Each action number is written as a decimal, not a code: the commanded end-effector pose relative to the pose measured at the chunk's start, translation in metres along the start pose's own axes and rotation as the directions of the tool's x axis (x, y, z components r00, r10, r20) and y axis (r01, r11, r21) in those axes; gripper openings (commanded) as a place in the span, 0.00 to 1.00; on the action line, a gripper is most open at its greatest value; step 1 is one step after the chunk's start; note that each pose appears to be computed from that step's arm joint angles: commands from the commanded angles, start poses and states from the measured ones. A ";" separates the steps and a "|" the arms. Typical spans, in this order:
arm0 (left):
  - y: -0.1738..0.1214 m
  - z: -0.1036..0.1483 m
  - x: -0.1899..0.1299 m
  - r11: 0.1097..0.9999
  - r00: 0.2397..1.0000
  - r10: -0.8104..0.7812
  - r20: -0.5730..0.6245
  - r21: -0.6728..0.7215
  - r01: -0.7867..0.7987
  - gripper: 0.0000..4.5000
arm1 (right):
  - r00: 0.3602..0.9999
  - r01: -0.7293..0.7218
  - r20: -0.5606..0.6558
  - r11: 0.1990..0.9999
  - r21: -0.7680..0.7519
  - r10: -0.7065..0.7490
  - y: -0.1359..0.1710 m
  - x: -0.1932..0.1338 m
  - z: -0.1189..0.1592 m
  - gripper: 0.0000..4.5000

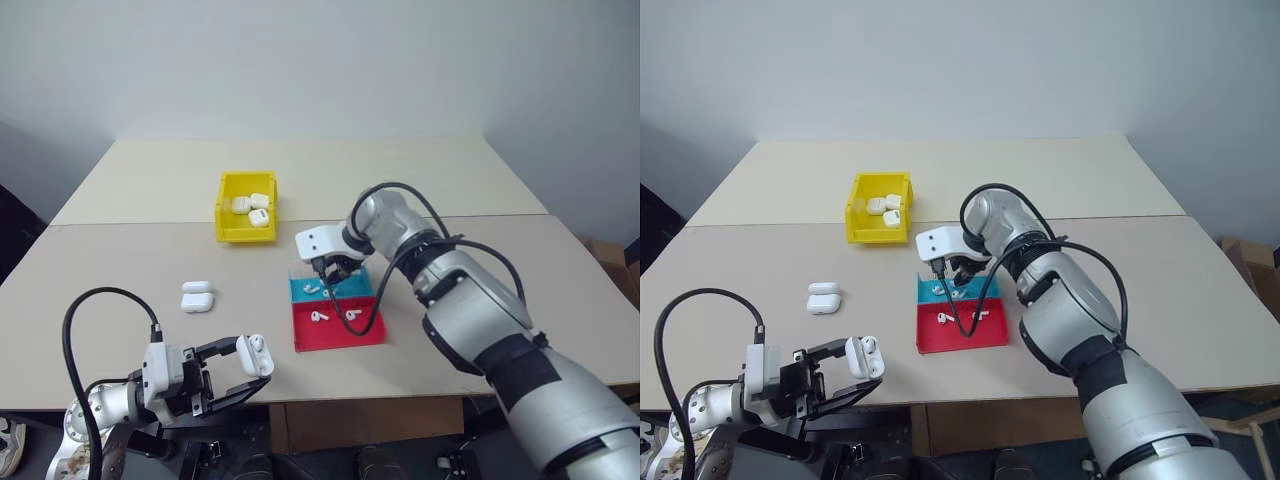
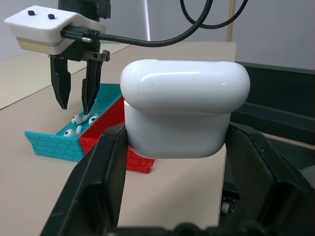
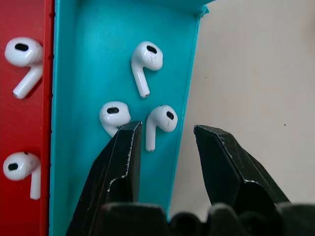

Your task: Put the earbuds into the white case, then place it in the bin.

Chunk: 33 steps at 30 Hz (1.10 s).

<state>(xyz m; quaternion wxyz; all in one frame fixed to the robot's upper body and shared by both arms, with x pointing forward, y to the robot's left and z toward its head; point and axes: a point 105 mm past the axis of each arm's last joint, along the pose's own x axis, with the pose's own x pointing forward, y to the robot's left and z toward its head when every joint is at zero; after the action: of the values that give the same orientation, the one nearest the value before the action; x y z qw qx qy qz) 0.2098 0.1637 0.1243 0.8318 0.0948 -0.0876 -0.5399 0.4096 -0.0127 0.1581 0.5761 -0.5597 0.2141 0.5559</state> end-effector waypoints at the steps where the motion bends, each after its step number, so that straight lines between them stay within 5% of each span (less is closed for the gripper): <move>1: 0.001 0.007 0.002 0.998 1.000 -0.015 0.008 0.053 0.015 0.61 | 0.998 0.055 0.010 0.998 -0.014 -0.055 -0.011 -0.009 0.008 0.47; 33: 0.003 0.005 0.003 0.997 1.000 -0.009 -0.002 0.074 0.009 0.61 | 0.999 0.031 -0.035 0.998 0.053 -0.029 0.001 0.012 -0.006 0.47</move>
<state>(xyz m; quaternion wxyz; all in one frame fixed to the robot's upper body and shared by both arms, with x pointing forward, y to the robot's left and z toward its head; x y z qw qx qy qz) 0.2135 0.1615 0.1254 0.8276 0.1141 -0.0927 -0.5418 0.4139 -0.0146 0.1438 0.5901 -0.5612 0.2342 0.5311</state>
